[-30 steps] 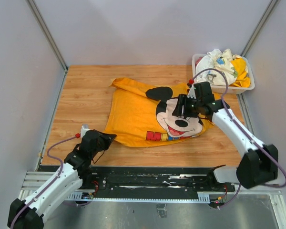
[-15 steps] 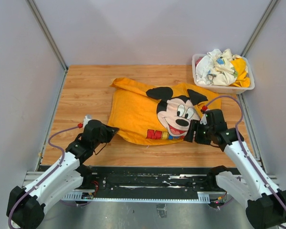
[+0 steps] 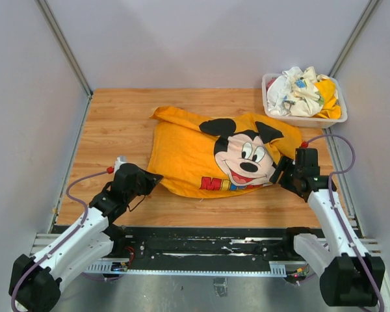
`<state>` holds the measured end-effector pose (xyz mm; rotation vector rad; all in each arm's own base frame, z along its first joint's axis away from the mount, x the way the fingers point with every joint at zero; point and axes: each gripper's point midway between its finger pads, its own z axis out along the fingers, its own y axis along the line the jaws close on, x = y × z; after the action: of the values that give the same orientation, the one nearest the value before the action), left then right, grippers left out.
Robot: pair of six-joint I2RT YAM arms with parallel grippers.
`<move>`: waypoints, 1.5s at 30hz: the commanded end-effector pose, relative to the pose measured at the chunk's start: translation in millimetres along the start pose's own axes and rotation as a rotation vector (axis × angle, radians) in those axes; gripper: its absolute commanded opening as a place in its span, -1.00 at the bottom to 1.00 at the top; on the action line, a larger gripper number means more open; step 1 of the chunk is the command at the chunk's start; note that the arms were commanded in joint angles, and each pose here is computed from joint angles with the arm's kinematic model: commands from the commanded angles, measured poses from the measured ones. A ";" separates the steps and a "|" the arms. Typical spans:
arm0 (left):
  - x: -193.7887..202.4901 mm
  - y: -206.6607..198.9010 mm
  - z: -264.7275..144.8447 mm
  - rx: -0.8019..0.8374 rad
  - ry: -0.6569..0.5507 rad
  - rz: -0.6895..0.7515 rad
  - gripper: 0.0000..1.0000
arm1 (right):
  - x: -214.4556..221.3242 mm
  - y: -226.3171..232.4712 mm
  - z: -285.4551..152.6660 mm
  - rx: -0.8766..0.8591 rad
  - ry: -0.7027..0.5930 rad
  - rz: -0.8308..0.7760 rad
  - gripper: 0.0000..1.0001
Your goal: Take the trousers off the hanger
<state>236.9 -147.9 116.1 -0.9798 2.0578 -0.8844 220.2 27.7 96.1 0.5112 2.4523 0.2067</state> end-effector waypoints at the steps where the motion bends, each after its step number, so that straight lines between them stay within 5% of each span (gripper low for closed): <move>1: -3.2 -21.2 -6.3 0.069 0.002 0.005 -0.99 | -22.5 -3.5 23.2 -0.007 -0.063 0.017 0.41; 4: -4.5 -21.7 -7.6 0.072 -0.001 0.004 -0.99 | -32.5 0.8 37.7 -0.028 -0.072 0.028 0.36; 6: -5.6 -22.7 -8.5 0.076 -0.004 0.002 -1.00 | -37.4 6.3 44.7 -0.051 -0.064 0.028 0.14; 10: -8.5 -25.8 -9.8 0.078 -0.008 0.003 -1.00 | -49.4 16.3 40.2 -0.079 -0.050 0.013 -0.77; 12: -10.1 -28.7 -11.0 0.082 -0.009 -0.001 -0.99 | -57.9 20.8 27.2 -0.088 -0.068 0.012 -0.99; 26: -56.9 -98.8 -52.7 0.166 -0.132 0.050 -0.99 | -145.5 96.6 -104.2 -0.289 -0.230 -0.003 -0.99; 30: -73.1 -102.0 -61.4 0.154 -0.177 0.065 -1.00 | -137.4 109.6 -69.1 -0.308 -0.115 -0.026 -0.99; 40: -51.7 -60.8 -40.9 0.066 -0.089 0.038 -0.99 | -20.5 90.8 6.9 -0.239 0.298 -0.083 -0.99; 45: -51.5 -53.2 -37.3 0.038 -0.086 0.058 -1.00 | 0.3 87.5 17.7 -0.253 0.349 -0.113 -0.99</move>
<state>245.6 -117.8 178.3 -0.9569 2.0206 -0.7930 259.8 98.5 106.7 0.3269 2.7191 0.5406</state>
